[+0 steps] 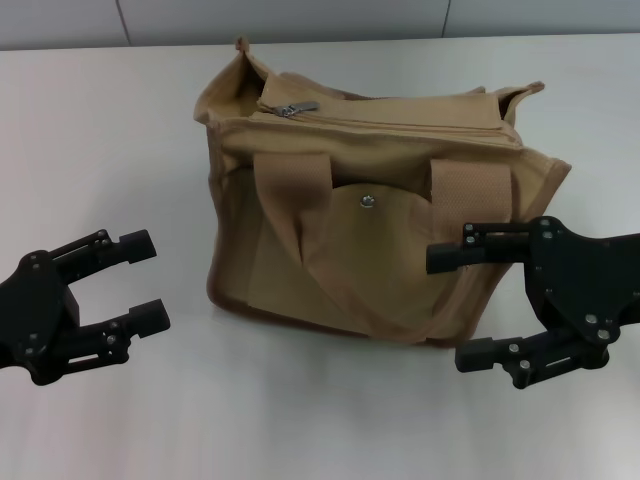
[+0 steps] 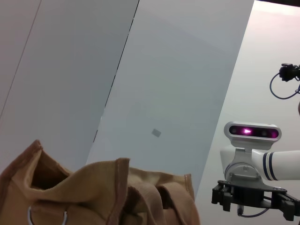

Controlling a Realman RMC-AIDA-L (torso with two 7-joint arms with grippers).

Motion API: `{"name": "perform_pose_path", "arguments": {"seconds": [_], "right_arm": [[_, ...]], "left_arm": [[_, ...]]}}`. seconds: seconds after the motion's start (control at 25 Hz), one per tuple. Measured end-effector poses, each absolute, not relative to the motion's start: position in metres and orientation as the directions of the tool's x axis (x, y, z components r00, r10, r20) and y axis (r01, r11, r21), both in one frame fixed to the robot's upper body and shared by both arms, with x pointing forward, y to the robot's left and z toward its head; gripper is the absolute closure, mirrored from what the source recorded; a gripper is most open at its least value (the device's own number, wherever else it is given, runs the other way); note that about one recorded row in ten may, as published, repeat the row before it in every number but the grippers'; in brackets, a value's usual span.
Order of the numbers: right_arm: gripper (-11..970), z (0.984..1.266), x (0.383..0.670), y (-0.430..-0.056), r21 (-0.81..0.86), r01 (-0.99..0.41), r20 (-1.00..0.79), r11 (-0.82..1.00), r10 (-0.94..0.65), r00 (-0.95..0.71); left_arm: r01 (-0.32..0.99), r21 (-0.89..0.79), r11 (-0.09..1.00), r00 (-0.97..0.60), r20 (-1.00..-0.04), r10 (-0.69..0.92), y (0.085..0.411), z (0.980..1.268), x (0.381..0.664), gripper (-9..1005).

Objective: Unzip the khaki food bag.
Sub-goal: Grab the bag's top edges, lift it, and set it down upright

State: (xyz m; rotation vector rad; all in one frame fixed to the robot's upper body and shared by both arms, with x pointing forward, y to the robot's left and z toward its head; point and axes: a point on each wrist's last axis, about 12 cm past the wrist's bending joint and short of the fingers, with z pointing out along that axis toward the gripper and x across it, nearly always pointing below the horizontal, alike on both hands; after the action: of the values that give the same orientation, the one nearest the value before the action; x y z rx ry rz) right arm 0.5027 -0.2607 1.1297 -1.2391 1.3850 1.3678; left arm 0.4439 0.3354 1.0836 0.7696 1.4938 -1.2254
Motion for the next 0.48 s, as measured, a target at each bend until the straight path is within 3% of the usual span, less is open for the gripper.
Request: {"name": "perform_pose_path", "arguments": {"seconds": [0.48], "right_arm": [[115, 1.118, 0.492, -0.261, 0.236, -0.97, -0.971, -0.055, -0.055, -0.234]], "left_arm": [[0.924, -0.285, 0.256, -0.273, -0.959, -0.08, 0.33, 1.088, 0.458, 153]]}}
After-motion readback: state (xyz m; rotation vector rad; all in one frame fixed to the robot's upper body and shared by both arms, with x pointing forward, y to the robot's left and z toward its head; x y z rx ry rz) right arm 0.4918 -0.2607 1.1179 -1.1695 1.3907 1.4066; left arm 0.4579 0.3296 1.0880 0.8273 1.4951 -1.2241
